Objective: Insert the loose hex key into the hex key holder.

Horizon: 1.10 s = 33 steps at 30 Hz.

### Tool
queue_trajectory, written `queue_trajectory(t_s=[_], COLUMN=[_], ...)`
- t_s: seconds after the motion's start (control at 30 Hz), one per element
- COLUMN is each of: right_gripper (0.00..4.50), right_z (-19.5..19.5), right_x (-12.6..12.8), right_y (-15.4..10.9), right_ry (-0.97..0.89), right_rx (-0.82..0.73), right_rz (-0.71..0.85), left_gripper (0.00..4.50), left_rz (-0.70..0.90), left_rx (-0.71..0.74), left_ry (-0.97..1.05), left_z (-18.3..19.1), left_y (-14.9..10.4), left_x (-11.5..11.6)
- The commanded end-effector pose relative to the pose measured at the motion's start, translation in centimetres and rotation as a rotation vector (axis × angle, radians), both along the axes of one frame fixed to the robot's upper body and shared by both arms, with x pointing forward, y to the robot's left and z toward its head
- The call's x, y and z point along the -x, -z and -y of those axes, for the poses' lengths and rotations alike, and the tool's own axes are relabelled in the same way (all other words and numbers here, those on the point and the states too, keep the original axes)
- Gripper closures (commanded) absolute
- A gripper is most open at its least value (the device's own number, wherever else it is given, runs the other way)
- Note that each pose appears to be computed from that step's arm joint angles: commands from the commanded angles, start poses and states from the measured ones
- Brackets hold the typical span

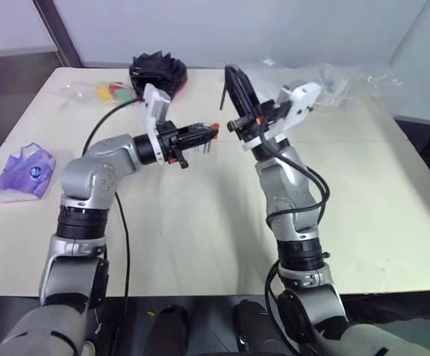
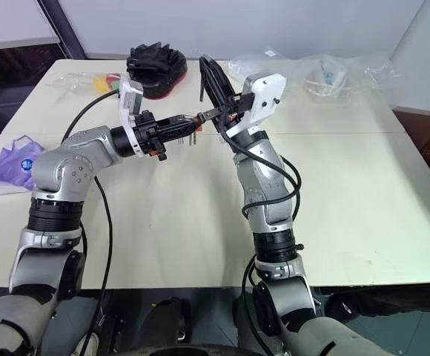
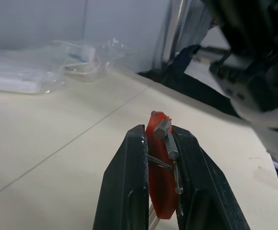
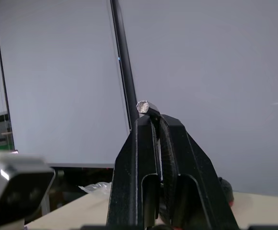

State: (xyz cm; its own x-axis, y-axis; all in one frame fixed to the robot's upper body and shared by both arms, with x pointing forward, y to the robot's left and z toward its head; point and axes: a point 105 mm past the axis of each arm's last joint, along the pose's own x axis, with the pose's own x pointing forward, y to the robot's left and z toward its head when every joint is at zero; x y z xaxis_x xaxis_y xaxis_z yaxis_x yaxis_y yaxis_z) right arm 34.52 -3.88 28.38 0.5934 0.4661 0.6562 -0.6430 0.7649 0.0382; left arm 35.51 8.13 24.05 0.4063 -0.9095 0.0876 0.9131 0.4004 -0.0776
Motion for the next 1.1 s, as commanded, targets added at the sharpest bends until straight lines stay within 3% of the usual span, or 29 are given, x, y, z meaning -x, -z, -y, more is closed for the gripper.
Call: queue_trajectory(t_s=[0.03,1.1], right_gripper=[4.44,4.44], right_z=[0.0,-0.8], right_x=[0.6,1.2], right_y=[-0.6,0.6], right_ry=[0.005,-0.020], right_rx=[0.003,0.087], right_rz=[0.046,0.050], left_gripper=[4.38,4.38], left_rz=[0.063,0.067], left_rx=[0.008,0.025], left_ry=[0.012,-0.004], left_z=[0.1,0.0], left_y=[-1.6,-1.8], left_x=[0.3,-0.1])
